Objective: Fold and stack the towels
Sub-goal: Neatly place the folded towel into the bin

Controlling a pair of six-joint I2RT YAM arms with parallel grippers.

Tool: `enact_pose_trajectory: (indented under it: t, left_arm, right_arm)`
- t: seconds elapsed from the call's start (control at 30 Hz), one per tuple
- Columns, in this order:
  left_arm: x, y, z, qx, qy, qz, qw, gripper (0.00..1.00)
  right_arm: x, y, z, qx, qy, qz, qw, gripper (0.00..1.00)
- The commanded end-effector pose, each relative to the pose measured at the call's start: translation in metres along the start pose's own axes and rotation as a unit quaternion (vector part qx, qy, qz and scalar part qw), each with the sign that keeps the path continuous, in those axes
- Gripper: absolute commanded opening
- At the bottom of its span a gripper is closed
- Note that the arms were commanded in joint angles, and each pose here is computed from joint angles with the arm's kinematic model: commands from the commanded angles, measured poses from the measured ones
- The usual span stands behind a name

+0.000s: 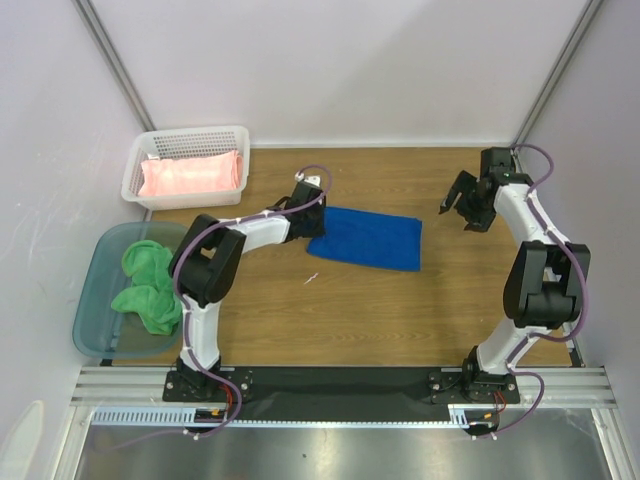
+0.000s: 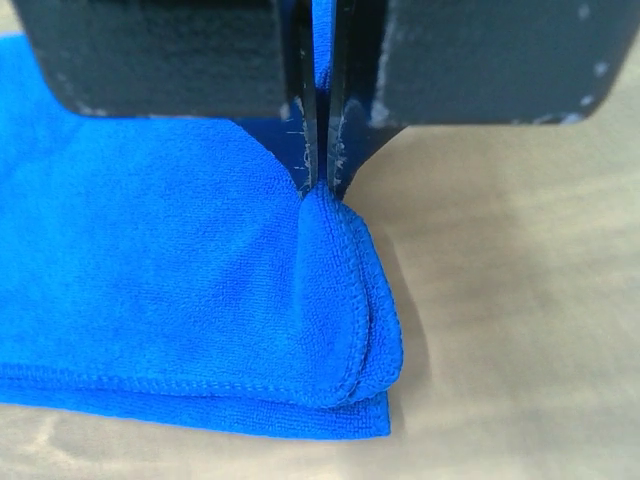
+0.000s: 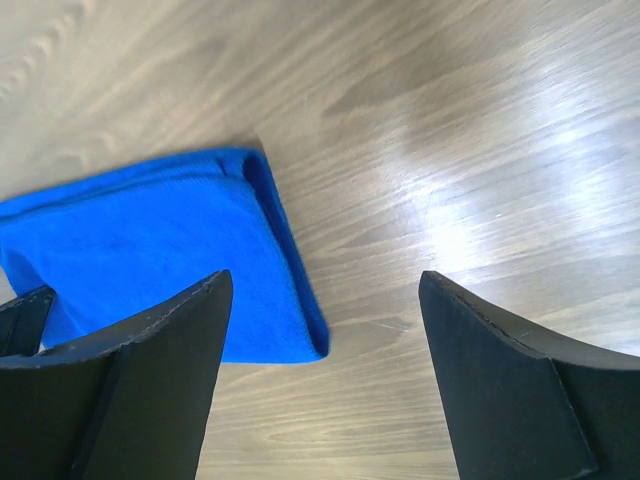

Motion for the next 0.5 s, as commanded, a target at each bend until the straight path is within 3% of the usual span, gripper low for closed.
enact_pose_trajectory:
  t: [0.0,0.23,0.47]
  left_arm:
    - [0.029,0.006,0.019,0.045,0.064,-0.032,0.996,0.00]
    - [0.112,-0.003,0.044,0.081,0.128,-0.099,0.983,0.00]
    - [0.153,-0.019,0.092,0.121,0.132,-0.111,0.978,0.00]
  right_arm:
    - [0.025,-0.030,0.007,0.014,0.013,-0.046,0.999,0.82]
    - [0.043,-0.031,0.022,0.052,0.025,-0.075,0.996,0.82]
    - [0.049,-0.017,0.018,0.040,0.025,-0.089,0.995,0.82]
Point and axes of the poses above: each gripper's point midway between its finger pads, its own y axis out along the fingers, its own z axis along the line the jaws close on, x = y × z, the point moved 2 cm from there along -y, back along the fingers, and after that the axes turned 7 degrees about y, right-handed, at the moved point
